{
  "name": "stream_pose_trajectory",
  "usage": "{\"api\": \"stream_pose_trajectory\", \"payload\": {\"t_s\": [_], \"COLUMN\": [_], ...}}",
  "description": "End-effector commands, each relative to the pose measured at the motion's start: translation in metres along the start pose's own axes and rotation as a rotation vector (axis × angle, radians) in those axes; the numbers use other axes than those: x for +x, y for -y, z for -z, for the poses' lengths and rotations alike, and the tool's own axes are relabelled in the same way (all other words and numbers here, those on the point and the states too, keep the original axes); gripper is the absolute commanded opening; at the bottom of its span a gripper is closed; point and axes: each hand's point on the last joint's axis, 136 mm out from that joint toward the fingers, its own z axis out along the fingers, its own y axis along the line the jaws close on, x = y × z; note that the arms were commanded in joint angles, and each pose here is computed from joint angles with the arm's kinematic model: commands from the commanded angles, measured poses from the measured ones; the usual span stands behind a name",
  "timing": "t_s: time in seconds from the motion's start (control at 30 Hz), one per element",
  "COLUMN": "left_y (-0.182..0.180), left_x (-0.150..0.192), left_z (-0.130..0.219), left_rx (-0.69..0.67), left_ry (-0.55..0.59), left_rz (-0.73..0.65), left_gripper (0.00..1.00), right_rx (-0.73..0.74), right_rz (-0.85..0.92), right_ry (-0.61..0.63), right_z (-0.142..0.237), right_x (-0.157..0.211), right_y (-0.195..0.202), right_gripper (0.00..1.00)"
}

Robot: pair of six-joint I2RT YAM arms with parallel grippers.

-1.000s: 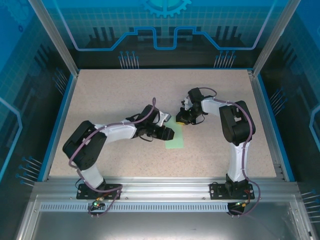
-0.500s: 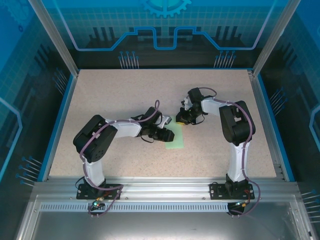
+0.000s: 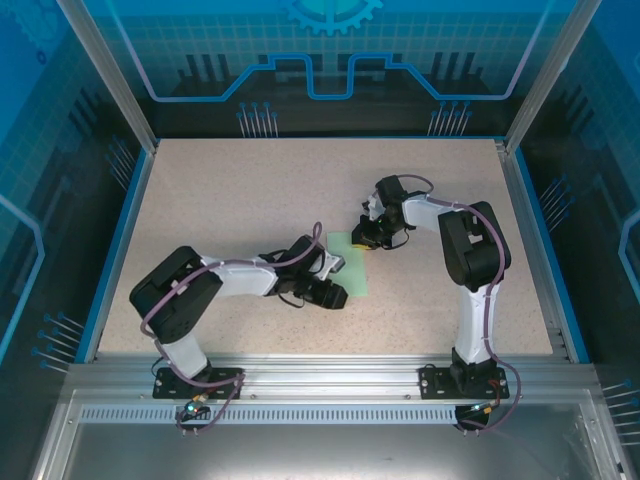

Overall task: Fold a paper plane with a square sheet of paper (fold left side to right side)
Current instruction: First fold the square sheet of paper in half at the center of the table, then fold the triangle a second time at the center of the table.

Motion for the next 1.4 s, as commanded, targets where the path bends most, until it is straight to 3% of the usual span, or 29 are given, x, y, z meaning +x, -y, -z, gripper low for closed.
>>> {"api": "stream_pose_trajectory", "payload": {"t_s": [0.0,0.17,0.3,0.43,0.57,0.8,1.37], "left_y": [-0.001,0.011,-0.011,-0.035,-0.033,-0.039,-0.046], "left_x": [0.016,-0.013,-0.036,-0.051,-0.069,-0.078,-0.070], "left_z": [0.010,0.039,0.058,0.060,0.050,0.035,0.022], "left_rx": [-0.026,-0.055,-0.169,-0.201,-0.143,-0.152,-0.171], "left_ry": [-0.021,0.109,0.220,0.256,0.262,0.230,0.186], "left_rz": [0.039,0.016,0.114,0.248,0.279,0.309,0.331], "left_gripper": [0.50,0.54,0.59,0.59,0.58,0.54,0.52], "right_rx": [0.040,0.002,0.036,0.103,0.088,0.004,-0.018], "right_rz": [-0.008,0.079,0.134,0.160,0.173,0.169,0.163], "right_ry": [-0.056,0.016,0.065,0.097,0.080,0.058,0.026], "right_z": [-0.002,0.028,0.056,0.075,0.072,0.052,0.023], "right_x": [0.021,0.010,0.015,0.029,0.045,0.043,0.008], "right_y": [0.008,-0.019,-0.024,-0.010,-0.002,-0.006,-0.009], "right_gripper": [0.14,0.21,0.33,0.44,0.52,0.53,0.53]}}
